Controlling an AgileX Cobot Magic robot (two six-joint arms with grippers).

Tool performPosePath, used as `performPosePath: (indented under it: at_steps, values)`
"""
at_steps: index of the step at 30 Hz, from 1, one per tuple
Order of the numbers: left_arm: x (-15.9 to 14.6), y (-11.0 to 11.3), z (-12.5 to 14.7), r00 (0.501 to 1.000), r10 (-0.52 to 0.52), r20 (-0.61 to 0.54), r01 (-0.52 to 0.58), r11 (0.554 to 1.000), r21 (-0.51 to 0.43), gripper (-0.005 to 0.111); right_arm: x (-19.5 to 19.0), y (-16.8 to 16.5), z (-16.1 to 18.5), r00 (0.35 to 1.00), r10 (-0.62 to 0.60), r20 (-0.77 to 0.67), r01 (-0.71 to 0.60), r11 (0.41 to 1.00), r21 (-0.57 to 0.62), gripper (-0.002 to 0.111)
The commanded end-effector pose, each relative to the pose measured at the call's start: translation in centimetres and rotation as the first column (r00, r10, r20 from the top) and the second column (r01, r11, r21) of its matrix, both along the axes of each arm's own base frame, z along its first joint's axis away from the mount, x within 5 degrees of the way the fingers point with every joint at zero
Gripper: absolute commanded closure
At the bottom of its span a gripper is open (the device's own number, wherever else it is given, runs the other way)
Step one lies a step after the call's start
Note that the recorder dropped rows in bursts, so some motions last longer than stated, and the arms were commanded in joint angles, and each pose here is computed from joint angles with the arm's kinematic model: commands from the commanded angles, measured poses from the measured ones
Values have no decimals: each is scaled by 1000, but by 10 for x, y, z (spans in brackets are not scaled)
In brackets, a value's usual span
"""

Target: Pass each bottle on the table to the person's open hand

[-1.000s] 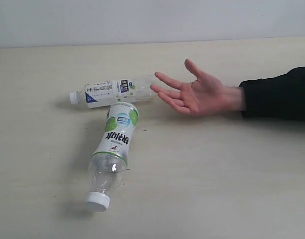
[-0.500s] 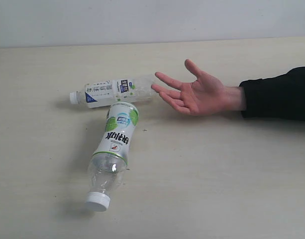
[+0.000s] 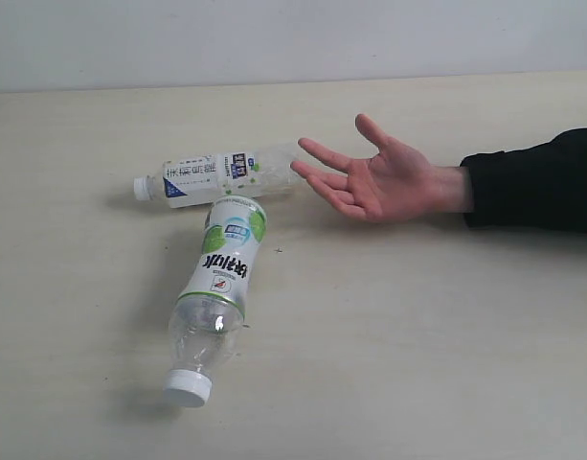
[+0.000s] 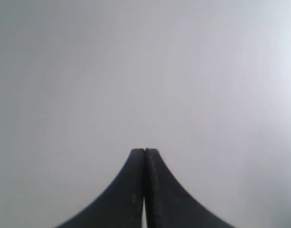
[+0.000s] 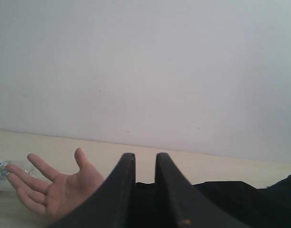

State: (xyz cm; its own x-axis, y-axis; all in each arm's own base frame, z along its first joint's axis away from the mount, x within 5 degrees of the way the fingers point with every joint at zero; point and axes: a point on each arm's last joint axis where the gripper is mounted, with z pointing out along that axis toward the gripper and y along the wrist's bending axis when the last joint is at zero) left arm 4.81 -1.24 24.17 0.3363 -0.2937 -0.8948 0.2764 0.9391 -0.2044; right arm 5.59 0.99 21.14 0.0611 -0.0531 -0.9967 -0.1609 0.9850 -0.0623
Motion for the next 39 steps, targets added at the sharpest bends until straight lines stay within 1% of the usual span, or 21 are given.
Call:
performPosePath:
  at_steps: [1, 3, 6, 9, 11, 13, 15, 16, 18, 19, 21, 23, 24, 26, 28, 31, 32, 33, 35, 36, 39]
  values:
    - [-7, 3, 31, 967, -21, 253, 53, 991, -121, 107, 0, 0, -1, 1000, -5, 2, 5, 1000, 0, 91]
    - [7, 4, 51, 979, 22, 204, -1, 995, -101, 107, 0, 0, -1, 1000, -5, 2, 5, 1000, 0, 91]
    - [44, -1, 77, 998, 40, 58, -38, 999, -34, 107, 0, 0, -1, 1000, -5, 2, 5, 1000, 0, 91]
    - [91, -8, 100, 994, 67, -91, -58, 993, 102, 107, 0, 0, -1, 1000, -5, 2, 5, 1000, 0, 91]
    - [124, -11, 111, 976, 115, -183, -74, 973, 218, 107, 0, 0, -1, 1000, -5, 2, 5, 1000, 0, 91]
    - [158, -13, 120, 940, 180, -290, -63, 927, 370, 107, 0, 0, -1, 1000, -5, 2, 5, 1000, 0, 91]
    - [191, -14, 132, 893, 237, -382, -30, 880, 474, 107, 0, 0, -1, 1000, -5, 2, 5, 1000, 0, 91]
    - [205, -14, 130, 858, 258, -444, 7, 859, 512, 107, 0, 0, -1, 1000, -5, 2, 5, 1000, 0, 91]
    - [232, -15, 132, 800, 307, -516, 76, 801, 594, 107, 0, 0, -1, 1000, -5, 2, 5, 1000, 0, 91]
    - [242, -15, 133, 778, 338, -529, 101, 765, 636, 107, 0, 0, -1, 1000, -5, 2, 5, 1000, 0, 91]
    - [265, -12, 130, 713, 415, -566, 155, 693, 704, 107, 0, 0, -1, 1000, -5, 2, 5, 1000, 0, 91]
    - [284, -9, 127, 655, 473, -590, 195, 648, 736, 107, 0, 0, -1, 1000, -5, 2, 5, 1000, 0, 91]
    - [293, -7, 123, 612, 512, -603, 229, 615, 755, 107, 0, 0, -1, 1000, -5, 2, 5, 1000, 0, 91]
    - [310, -6, 116, 563, 543, -623, 303, 566, 767, 107, 0, 0, -1, 1000, -5, 2, 5, 1000, 0, 91]
    - [323, -9, 103, 525, 546, -653, 424, 498, 756, 107, 0, 0, -1, 1000, -5, 2, 5, 1000, 0, 91]
    - [338, -20, 78, 484, 481, -732, 616, 407, 675, 107, 0, 0, -1, 1000, -5, 2, 5, 1000, 0, 91]
    - [343, -24, 69, 472, 451, -757, 680, 361, 639, 107, 0, 0, -1, 1000, -5, 2, 5, 1000, 0, 91]
    - [347, -27, 59, 465, 422, -779, 738, 301, 604, 107, 0, 0, -1, 1000, -5, 2, 5, 1000, 0, 91]
    - [353, -34, 40, 451, 360, -816, 825, 182, 536, 107, 0, 0, -1, 1000, -5, 2, 5, 1000, 0, 91]
    - [356, -38, 31, 442, 324, -837, 853, 138, 504, 107, 0, 0, -1, 1000, -5, 2, 5, 1000, 0, 91]
    - [370, -49, 7, 432, 221, -874, 884, 90, 459, 107, 0, 0, -1, 1000, -5, 2, 5, 1000, 0, 91]
